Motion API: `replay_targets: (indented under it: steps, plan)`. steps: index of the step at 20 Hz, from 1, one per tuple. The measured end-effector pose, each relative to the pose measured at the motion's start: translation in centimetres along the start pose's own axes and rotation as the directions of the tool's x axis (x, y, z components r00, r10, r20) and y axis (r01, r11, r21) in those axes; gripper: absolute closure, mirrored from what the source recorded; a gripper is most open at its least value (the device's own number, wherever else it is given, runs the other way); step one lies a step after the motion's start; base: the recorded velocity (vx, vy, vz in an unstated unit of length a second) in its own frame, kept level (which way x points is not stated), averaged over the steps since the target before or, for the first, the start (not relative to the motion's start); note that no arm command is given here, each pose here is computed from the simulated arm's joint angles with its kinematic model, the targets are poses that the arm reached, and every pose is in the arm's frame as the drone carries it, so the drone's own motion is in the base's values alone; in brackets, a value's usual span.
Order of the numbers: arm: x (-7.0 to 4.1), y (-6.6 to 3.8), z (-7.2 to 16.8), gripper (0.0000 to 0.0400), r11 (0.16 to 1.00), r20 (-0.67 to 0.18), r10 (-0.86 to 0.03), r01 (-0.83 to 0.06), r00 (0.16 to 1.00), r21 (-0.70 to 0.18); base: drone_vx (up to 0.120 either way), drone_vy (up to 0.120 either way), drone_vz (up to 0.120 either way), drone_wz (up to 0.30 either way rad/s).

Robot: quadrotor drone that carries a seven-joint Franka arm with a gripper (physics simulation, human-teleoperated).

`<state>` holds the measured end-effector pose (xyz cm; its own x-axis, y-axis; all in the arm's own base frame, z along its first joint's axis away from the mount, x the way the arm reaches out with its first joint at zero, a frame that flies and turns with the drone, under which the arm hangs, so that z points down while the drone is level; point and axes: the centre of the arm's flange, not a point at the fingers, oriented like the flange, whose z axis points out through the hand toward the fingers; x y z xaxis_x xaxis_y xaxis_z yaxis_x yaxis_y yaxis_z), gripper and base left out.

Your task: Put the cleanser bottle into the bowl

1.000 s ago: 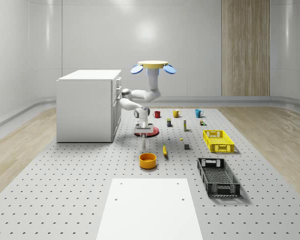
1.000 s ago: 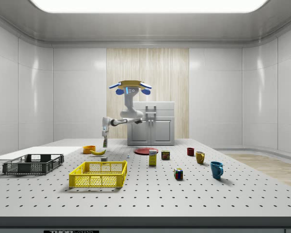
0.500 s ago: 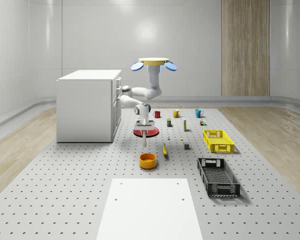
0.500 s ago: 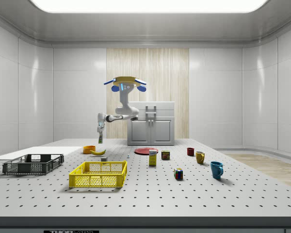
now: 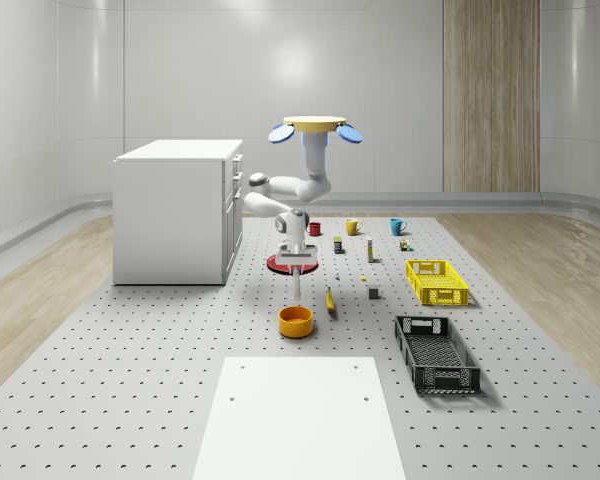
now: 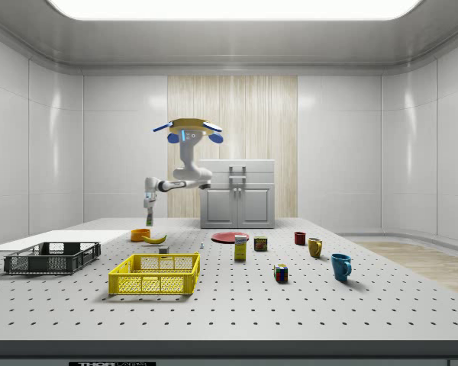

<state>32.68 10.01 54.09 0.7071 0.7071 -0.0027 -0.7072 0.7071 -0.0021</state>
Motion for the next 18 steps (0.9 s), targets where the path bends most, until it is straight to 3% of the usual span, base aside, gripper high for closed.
replay_targets:
  steps: [9,18]
  plan:
    - [0.0,0.0,0.0,0.0246,1.000,0.000,0.000,0.000,1.000,0.000,0.120,0.000,0.000,0.000]
    - [0.0,0.0,2.4,0.0245,1.000,0.000,0.000,0.000,1.000,0.000,0.000,0.000,0.000,0.000]
